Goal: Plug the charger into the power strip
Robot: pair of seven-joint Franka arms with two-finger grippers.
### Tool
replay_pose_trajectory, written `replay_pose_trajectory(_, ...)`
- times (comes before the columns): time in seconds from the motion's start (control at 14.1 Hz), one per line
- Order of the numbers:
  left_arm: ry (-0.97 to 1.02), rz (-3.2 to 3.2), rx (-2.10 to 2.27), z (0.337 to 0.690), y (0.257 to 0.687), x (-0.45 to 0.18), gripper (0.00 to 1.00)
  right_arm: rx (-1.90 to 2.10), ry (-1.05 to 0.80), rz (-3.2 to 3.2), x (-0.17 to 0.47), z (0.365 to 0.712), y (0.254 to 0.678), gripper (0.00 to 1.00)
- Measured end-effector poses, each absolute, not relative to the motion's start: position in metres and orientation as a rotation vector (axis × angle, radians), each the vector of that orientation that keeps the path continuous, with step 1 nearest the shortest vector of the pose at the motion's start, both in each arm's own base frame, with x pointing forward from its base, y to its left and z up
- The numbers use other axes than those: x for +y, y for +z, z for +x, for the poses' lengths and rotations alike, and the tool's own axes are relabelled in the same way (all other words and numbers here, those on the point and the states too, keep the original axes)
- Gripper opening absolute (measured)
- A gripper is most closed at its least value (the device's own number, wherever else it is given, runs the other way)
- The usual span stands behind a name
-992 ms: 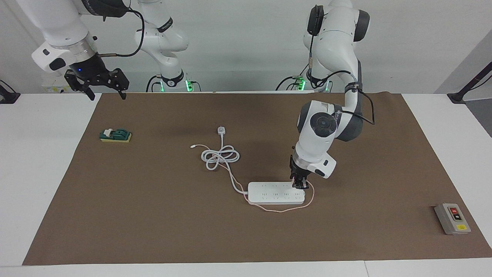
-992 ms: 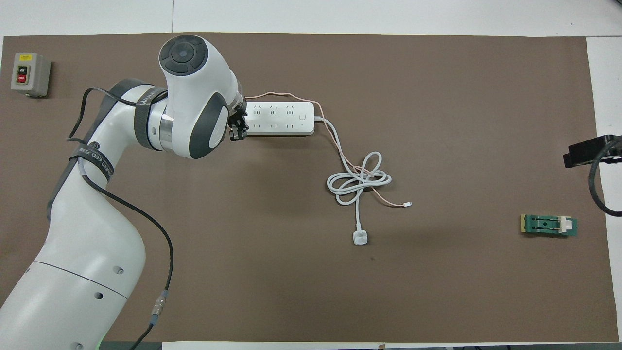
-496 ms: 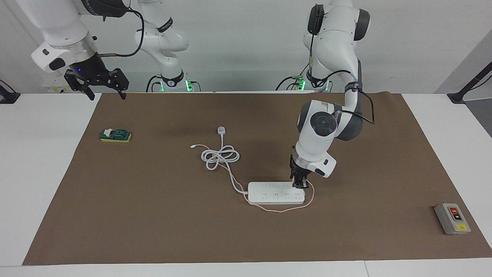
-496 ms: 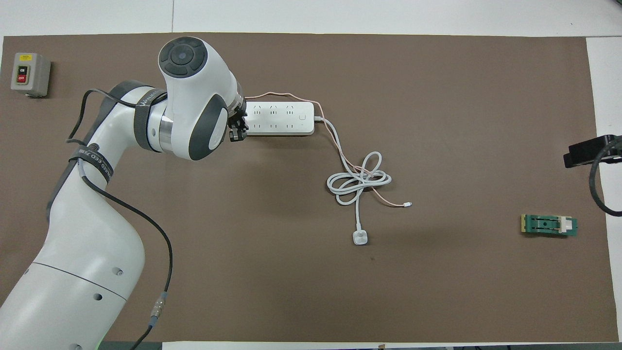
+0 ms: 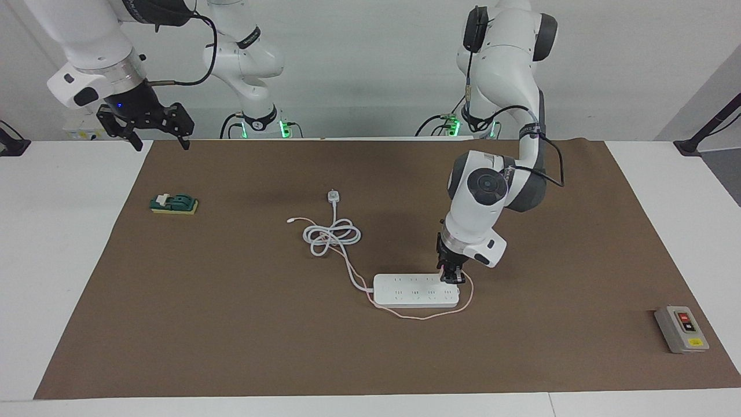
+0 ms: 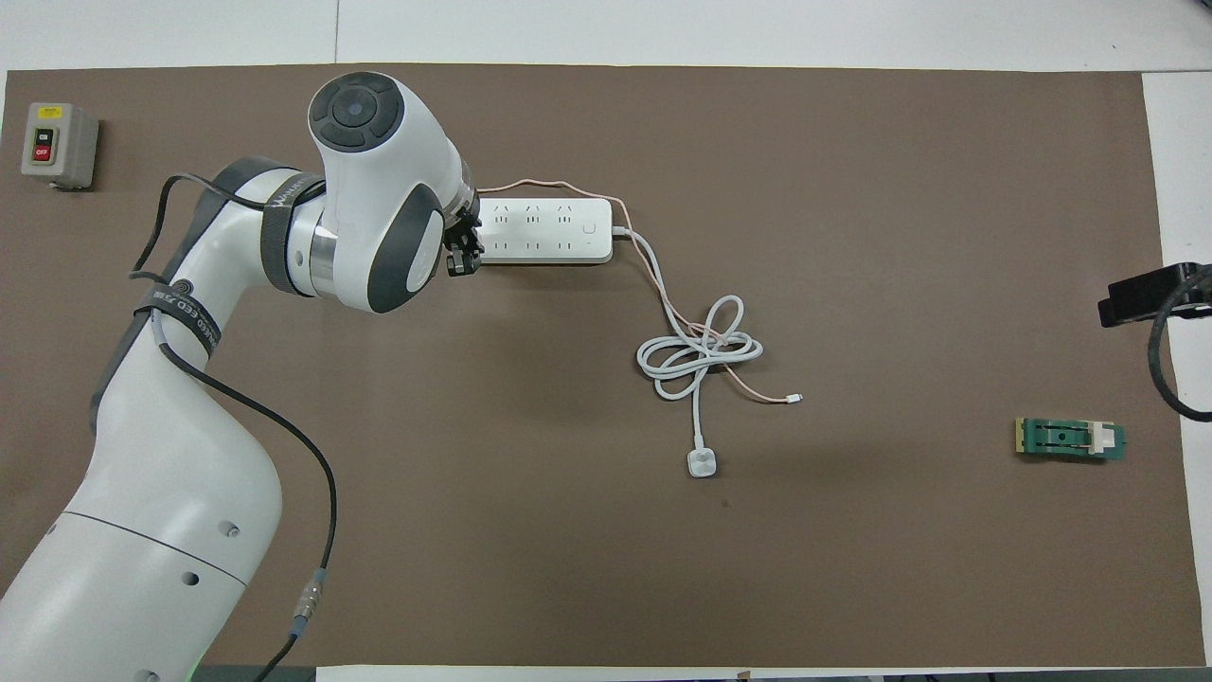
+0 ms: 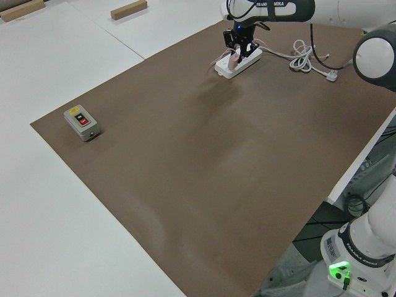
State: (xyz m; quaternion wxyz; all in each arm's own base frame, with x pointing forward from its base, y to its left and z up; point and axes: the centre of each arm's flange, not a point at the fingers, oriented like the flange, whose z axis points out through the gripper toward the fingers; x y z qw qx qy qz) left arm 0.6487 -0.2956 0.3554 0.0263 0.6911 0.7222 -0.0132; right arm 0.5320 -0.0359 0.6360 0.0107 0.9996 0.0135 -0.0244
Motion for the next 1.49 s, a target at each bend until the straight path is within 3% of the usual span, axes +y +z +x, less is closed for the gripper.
replay_pose_trajectory(1.49, -0.034, 2.21, 2.148, 0.6465, 0.3501, -0.2954, 0.29, 0.042, -0.076, 3.119, -0.0358, 0.532, 0.636, 1.0)
